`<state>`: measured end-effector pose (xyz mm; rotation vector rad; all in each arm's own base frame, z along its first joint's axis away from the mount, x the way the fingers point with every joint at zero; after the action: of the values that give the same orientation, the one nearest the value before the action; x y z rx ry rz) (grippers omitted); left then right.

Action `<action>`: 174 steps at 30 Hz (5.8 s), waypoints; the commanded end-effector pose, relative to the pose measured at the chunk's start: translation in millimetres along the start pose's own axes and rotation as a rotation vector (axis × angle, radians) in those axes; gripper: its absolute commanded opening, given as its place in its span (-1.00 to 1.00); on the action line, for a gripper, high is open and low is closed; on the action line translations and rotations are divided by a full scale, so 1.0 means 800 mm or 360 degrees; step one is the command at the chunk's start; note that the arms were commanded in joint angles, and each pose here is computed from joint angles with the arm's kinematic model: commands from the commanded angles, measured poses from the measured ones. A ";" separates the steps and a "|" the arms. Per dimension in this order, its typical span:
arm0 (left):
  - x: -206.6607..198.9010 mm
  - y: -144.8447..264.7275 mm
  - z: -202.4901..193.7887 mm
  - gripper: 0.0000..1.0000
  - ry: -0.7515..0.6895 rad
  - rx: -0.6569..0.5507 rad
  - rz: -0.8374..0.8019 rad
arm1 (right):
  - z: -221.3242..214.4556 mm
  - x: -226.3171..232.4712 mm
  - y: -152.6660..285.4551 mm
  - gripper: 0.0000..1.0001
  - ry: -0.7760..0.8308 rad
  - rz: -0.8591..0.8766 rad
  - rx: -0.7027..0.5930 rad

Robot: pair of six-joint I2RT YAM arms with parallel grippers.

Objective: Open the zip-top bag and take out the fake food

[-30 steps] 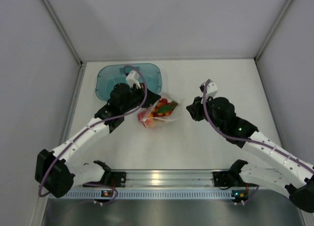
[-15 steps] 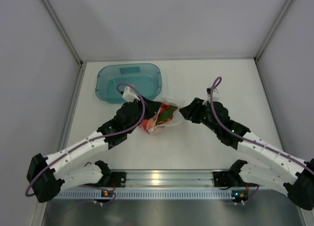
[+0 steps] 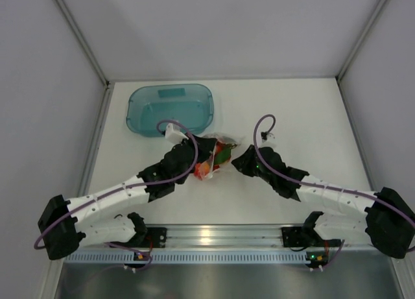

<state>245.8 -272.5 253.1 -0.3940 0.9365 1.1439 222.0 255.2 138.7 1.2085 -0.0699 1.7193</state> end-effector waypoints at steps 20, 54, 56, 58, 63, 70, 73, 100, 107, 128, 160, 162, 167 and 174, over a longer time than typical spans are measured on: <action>0.066 0.032 0.074 -1.00 -0.0133 -0.0463 0.0412 | 0.206 -0.056 0.139 -1.00 0.1022 -0.0937 -0.0343; -0.034 0.091 0.074 0.05 -0.0780 0.0103 -0.0128 | 0.087 0.161 0.051 -1.00 0.1561 -0.0691 0.0008; -0.043 0.090 0.069 0.01 -0.0786 0.0138 -0.0167 | 0.086 0.166 0.052 -1.00 0.1514 -0.0644 0.0001; -0.048 0.085 0.069 -0.07 -0.0789 0.0136 -0.0165 | 0.086 0.178 0.054 -1.00 0.1447 -0.0541 -0.0034; -0.044 0.062 0.046 -0.26 -0.0776 0.0214 -0.0107 | 0.082 0.179 0.054 -1.00 0.1362 -0.0466 -0.0064; -0.037 0.049 0.022 -0.41 -0.0754 0.0248 -0.0045 | 0.084 0.178 0.048 -1.00 0.1267 -0.0440 -0.0147; -0.028 0.048 0.017 -0.42 -0.0738 0.0193 0.0038 | 0.089 0.175 0.044 -1.00 0.1205 -0.0440 -0.0206; 0.026 -0.051 -0.025 -0.19 -0.0915 0.0071 0.0357 | 0.084 0.150 0.067 -1.00 0.0669 0.0045 -0.0057; 0.020 -0.073 -0.037 -0.07 -0.0926 0.0136 0.0262 | 0.066 0.135 0.066 -1.00 0.0620 0.0167 0.0101; -0.005 -0.126 -0.096 -0.05 -0.0951 0.0257 0.0020 | 0.070 0.082 0.083 -1.00 0.0610 0.0272 0.0226; -0.031 -0.114 -0.124 -1.00 -0.0874 0.0287 -0.0366 | 0.126 0.021 0.078 -1.00 0.0613 0.0025 0.0030; -0.034 -0.105 -0.127 -1.00 -0.0882 0.0311 -0.0425 | 0.137 0.025 0.074 -1.00 0.0631 -0.0017 0.0004; -0.051 -0.086 -0.120 -1.00 -0.0922 0.0272 -0.0532 | 0.150 0.020 0.061 -1.00 0.0709 -0.0161 0.0045; -0.067 -0.066 -0.095 -1.00 -0.0986 0.0151 -0.0569 | 0.139 0.017 0.050 -1.00 0.0782 -0.0178 0.0121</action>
<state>256.4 -379.2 192.5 0.0469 0.4197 0.8376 261.8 186.9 210.0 0.8618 0.3618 1.8758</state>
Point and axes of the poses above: each gripper's point midway between its finger pads, its own y axis back along the fingers, its own x axis along the line the jaws close on, z = x × y, the point moved 2 cm from there along y, back along the fingers, and after that the axes turned 6 degrees about -y, right-handed, at the moved point
